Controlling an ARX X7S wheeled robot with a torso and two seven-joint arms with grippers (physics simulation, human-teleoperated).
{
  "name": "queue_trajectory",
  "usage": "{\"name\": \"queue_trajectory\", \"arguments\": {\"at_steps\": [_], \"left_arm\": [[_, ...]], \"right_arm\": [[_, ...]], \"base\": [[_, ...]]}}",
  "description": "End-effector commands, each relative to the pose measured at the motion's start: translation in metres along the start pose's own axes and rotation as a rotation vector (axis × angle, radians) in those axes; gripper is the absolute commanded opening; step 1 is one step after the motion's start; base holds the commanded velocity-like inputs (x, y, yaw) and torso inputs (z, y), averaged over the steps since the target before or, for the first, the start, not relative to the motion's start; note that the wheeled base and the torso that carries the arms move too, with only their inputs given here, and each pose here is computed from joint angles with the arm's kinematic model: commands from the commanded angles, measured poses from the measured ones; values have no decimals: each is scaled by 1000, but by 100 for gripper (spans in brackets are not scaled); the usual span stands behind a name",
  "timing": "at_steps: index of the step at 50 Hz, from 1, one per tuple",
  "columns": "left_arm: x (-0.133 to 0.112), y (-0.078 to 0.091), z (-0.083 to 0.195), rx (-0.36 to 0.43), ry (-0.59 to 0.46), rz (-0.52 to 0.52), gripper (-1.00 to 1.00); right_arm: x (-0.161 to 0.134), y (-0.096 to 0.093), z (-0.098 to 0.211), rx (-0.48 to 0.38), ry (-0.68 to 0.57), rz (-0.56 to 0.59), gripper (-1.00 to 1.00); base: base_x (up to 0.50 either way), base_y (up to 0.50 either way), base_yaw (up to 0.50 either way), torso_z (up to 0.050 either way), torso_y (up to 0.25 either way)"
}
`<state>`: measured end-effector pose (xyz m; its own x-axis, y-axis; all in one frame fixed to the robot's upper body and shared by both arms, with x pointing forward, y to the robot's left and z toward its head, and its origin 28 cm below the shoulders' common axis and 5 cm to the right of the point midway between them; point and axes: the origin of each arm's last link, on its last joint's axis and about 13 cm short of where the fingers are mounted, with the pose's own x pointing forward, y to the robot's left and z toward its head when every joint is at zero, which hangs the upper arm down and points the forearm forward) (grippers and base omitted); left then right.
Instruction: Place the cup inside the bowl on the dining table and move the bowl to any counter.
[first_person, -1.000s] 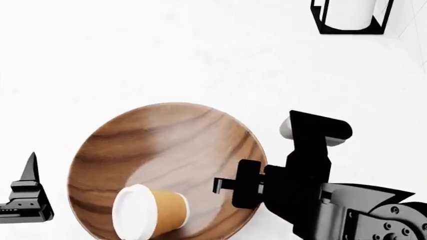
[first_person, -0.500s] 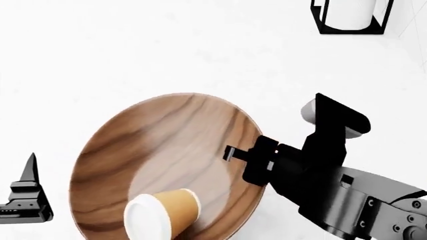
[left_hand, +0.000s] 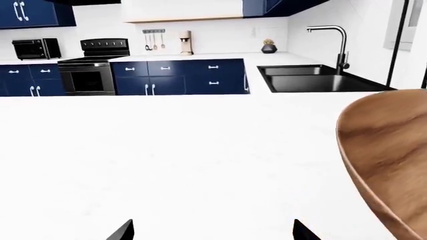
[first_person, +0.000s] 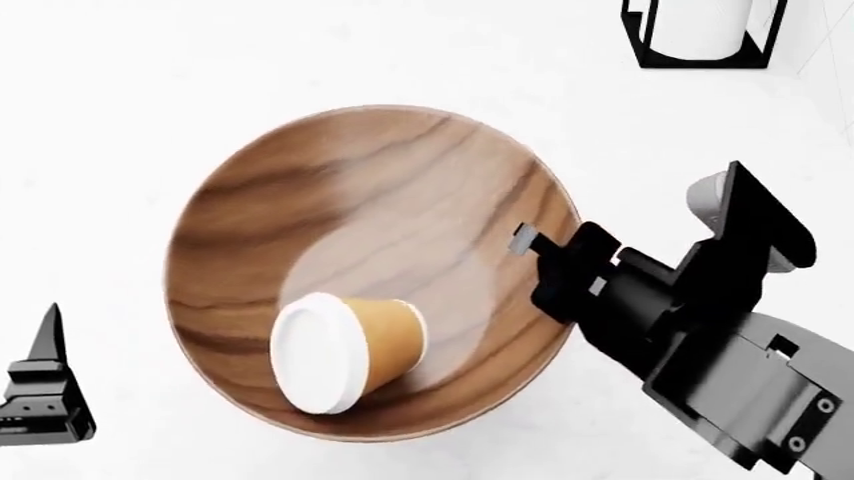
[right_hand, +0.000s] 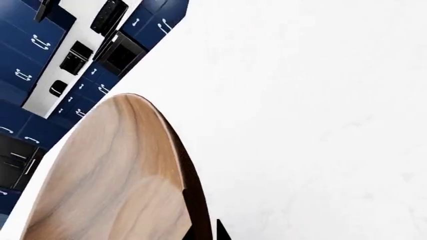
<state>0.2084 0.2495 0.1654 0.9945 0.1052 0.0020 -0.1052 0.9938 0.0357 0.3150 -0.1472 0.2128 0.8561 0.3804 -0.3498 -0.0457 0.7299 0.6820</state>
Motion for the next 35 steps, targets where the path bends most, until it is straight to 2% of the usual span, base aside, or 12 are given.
{"name": "queue_trajectory", "arguments": {"at_steps": [1,16,24,35], "left_arm": [[1,1,3,-9,-9,0,100],[0,2,4,-8,-11,5,100],[-2,7,5,-9,-13,7,100],[1,3,5,-7,-13,9,100]], "right_arm": [[-11,-4,4,16,-62,42,-100],[-12,-1,3,-16,-45,35,-100],[-12,-1,2,-17,-32,39,-100],[-11,-1,1,-24,-29,50,-100]], "base": [[0,0,0,0,0],[-96,14,0,0,1],[-145,262,0,0,0],[-103,426,0,0,0]]}}
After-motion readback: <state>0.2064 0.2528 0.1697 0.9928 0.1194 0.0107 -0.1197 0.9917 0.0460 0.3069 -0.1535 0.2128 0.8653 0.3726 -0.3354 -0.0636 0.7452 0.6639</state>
